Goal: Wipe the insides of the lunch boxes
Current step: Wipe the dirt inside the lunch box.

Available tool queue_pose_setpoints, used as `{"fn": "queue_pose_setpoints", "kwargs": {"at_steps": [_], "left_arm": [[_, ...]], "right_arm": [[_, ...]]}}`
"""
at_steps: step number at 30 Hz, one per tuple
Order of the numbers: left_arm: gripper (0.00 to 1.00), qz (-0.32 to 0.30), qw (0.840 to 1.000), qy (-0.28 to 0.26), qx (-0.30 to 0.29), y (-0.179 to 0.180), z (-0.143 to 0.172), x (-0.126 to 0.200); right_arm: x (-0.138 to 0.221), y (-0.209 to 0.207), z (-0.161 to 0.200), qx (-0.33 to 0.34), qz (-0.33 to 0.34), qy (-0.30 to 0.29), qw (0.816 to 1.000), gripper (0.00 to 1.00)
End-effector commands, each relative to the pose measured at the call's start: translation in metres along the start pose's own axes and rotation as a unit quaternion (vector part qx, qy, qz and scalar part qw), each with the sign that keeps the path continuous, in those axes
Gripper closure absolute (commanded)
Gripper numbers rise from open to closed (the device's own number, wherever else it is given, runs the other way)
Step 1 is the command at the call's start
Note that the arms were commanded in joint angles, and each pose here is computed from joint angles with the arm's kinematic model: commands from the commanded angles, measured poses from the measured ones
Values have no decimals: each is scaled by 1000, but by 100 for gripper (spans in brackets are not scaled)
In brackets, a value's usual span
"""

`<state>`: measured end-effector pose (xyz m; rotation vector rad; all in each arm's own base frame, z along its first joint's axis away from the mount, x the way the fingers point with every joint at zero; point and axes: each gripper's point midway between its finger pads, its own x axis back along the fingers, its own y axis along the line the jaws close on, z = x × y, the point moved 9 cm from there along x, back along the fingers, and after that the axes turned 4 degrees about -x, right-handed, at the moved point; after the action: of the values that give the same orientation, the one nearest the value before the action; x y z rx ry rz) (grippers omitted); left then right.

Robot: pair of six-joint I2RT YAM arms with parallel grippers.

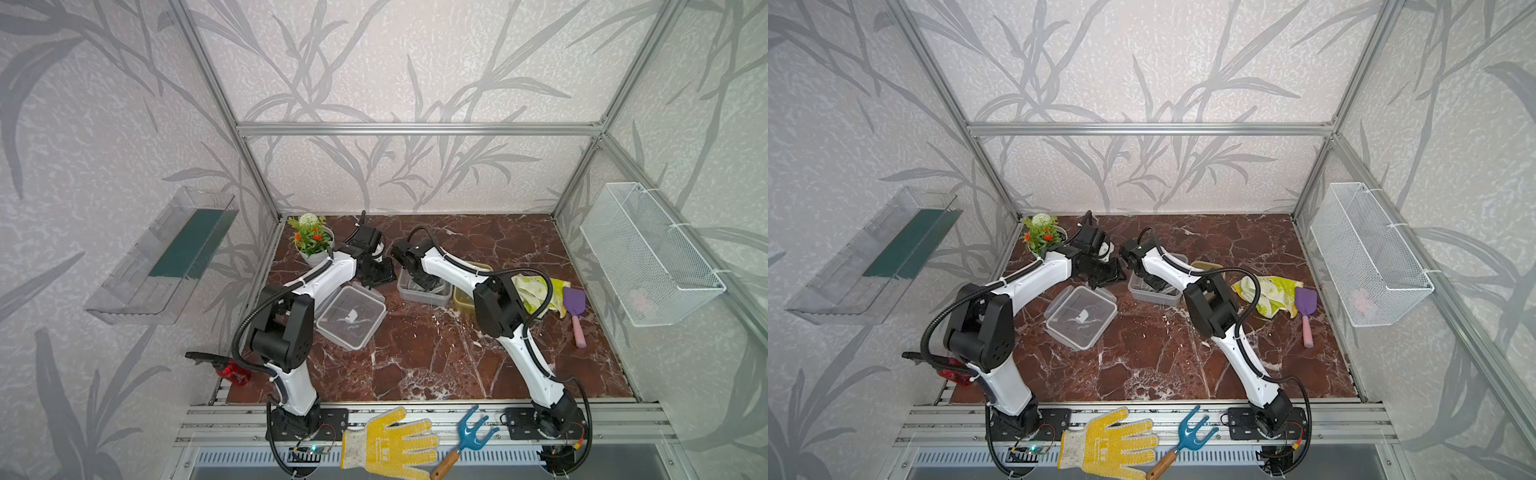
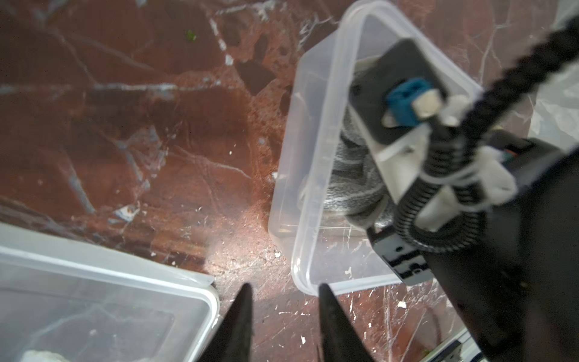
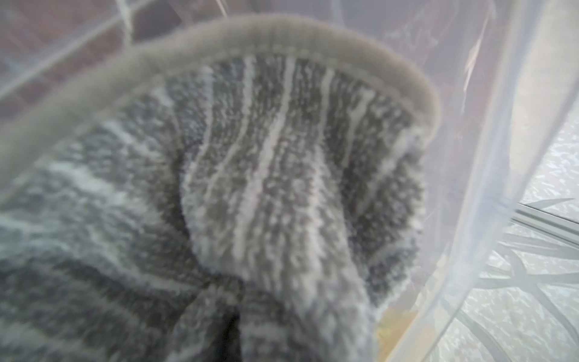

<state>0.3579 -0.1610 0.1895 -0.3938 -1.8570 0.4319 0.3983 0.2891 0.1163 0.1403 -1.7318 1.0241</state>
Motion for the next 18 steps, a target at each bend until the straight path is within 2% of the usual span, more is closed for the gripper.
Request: {"fn": "queue_pose_setpoints", "kwargs": {"at_steps": [1, 7, 11, 15, 18], "left_arm": [[52, 39, 998, -32, -26, -14, -9, 15], [50, -19, 998, 28, -52, -7, -12, -15], [50, -34, 996, 39, -69, -7, -8, -29], [49, -38, 995, 39, -80, -10, -6, -39], [56, -61, 994, 45, -73, -5, -10, -48]], "right_arm": [[9, -3, -3, -20, -11, -16, 1000, 96], [3, 0, 6, -45, -53, -13, 997, 96], [8, 1, 10, -55, -76, -23, 995, 96], [4, 0, 15, -54, -56, -18, 997, 96], [-2, -4, 19, -50, -24, -8, 998, 96]]}}
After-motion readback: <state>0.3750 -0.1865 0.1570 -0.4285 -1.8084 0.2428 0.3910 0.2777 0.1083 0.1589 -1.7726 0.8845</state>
